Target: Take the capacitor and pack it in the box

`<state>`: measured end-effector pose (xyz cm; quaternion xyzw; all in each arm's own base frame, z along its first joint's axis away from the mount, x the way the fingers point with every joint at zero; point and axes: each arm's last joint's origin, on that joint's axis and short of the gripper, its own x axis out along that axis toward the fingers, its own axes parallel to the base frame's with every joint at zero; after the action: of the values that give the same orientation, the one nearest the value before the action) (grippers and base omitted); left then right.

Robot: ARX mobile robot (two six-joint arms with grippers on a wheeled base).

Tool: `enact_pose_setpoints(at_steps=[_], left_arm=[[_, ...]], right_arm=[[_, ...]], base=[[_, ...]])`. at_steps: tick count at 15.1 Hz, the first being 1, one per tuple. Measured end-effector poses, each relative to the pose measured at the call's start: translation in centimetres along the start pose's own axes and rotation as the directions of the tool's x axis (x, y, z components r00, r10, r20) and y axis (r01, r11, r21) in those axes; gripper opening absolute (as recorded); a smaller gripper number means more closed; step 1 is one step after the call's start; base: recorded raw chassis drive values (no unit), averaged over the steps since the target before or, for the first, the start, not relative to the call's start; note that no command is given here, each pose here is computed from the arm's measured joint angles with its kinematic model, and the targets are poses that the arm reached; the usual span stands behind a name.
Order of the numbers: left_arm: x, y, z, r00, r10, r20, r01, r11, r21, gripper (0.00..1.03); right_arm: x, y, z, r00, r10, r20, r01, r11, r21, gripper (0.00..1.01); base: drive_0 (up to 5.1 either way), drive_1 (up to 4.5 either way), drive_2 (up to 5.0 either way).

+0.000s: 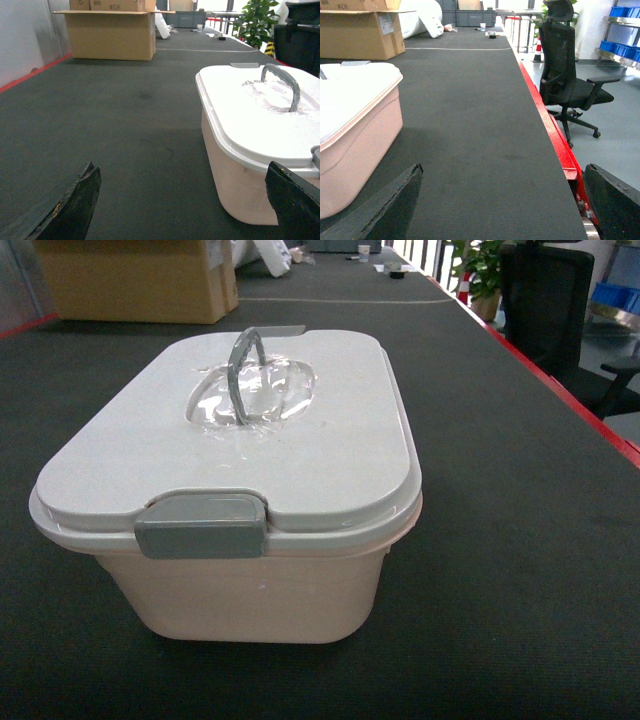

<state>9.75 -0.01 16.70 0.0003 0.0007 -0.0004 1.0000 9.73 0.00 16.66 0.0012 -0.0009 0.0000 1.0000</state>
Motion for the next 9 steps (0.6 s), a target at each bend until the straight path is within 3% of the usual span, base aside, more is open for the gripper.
enact_pose_setpoints(at_steps=[9], left_arm=[[0.0,0.0,0.0,1.0,0.0,0.0,0.0,1.0,0.0,0.98]], right_arm=[[0.0,0.0,0.0,1.0,0.0,0.0,0.0,1.0,0.0,0.98]], base=[[0.0,0.0,0.0]])
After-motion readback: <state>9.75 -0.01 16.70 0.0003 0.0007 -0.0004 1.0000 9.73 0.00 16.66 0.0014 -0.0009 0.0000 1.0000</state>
